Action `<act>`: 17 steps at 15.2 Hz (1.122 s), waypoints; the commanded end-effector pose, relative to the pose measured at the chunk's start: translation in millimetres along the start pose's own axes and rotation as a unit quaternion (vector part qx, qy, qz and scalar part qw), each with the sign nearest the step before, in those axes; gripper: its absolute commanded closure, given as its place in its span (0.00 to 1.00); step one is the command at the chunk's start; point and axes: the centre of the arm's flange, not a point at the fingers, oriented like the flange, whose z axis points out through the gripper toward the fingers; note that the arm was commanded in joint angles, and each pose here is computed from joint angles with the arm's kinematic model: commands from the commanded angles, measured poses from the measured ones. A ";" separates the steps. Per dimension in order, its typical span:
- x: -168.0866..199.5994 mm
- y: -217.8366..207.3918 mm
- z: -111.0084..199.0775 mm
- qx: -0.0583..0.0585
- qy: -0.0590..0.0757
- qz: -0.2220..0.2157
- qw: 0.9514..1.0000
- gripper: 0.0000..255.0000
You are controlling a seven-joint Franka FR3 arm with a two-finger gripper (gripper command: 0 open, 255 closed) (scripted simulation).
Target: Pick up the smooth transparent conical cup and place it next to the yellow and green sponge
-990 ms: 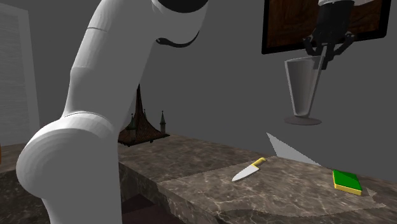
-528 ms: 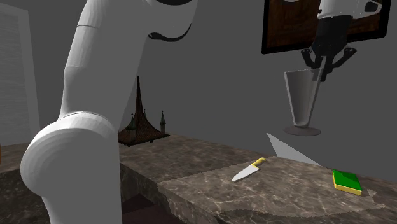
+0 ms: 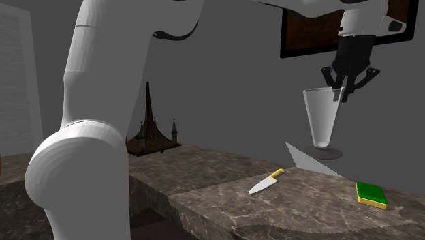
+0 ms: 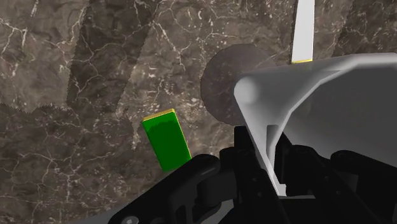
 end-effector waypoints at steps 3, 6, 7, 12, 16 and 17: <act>-2.8 4.4 19.8 0.000 0.001 0.000 1.000 1.00; -4.9 7.5 35.2 0.000 0.001 0.000 1.000 1.00; -5.6 8.5 40.3 0.000 0.001 0.000 1.000 1.00; -9.0 13.6 66.0 0.000 0.001 0.000 1.000 1.00; -11.8 17.7 86.5 0.000 0.001 0.000 1.000 1.00; -12.5 18.7 91.7 0.000 0.001 0.000 1.000 1.00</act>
